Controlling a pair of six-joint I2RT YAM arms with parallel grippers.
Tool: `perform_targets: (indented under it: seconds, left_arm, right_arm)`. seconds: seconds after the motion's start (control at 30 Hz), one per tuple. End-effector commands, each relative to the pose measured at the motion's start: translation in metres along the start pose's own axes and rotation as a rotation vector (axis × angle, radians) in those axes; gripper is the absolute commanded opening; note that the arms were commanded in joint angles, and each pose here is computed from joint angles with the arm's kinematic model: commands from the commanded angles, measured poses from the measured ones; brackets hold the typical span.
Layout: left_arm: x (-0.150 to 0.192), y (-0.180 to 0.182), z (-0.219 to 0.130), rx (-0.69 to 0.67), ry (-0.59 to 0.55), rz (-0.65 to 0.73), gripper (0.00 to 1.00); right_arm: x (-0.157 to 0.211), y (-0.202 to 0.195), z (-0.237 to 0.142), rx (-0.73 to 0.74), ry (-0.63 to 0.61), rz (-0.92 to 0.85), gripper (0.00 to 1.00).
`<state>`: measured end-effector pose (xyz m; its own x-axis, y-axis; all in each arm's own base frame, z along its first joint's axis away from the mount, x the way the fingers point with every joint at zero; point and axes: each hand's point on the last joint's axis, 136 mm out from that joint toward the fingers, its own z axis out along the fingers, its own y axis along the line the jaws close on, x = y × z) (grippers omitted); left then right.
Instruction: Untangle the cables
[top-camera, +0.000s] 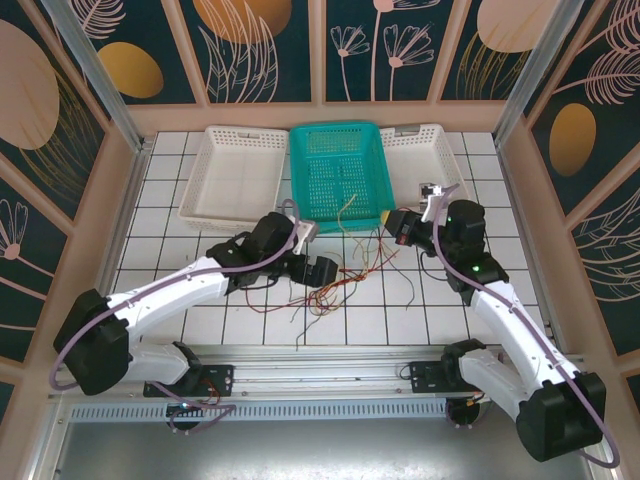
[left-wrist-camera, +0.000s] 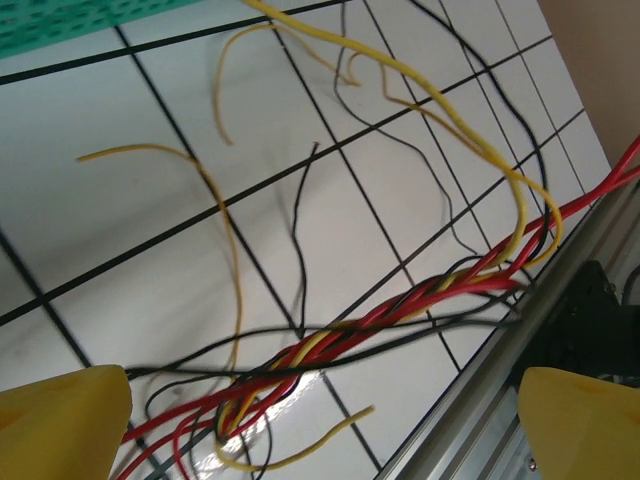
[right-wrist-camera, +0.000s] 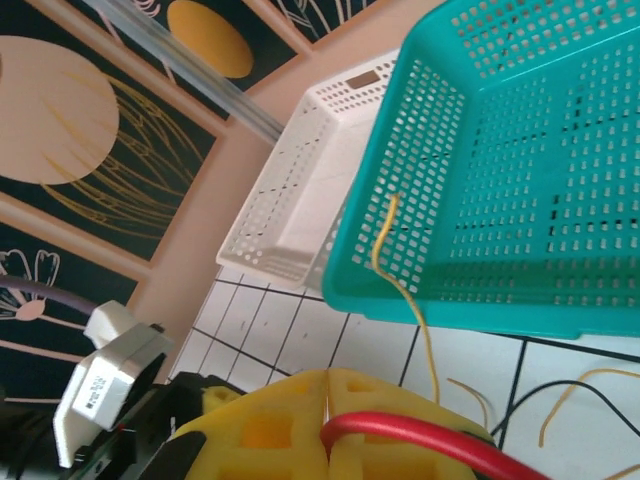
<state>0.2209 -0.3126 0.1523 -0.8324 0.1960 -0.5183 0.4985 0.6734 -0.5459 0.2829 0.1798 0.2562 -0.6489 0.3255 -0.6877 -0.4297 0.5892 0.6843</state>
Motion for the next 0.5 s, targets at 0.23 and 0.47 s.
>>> perform_targets:
  seconds: [0.23, 0.47]
  left_arm:
    - [0.011, -0.028, 0.012, 0.093, 0.039, 0.103, 0.99]
    - [0.018, -0.028, 0.021, 0.109, 0.053, 0.120, 0.93]
  right_arm:
    - [-0.016, 0.027, 0.001, -0.084, -0.033, -0.067, 0.00]
    - [-0.013, 0.036, 0.003, -0.121, -0.021, -0.076, 0.00]
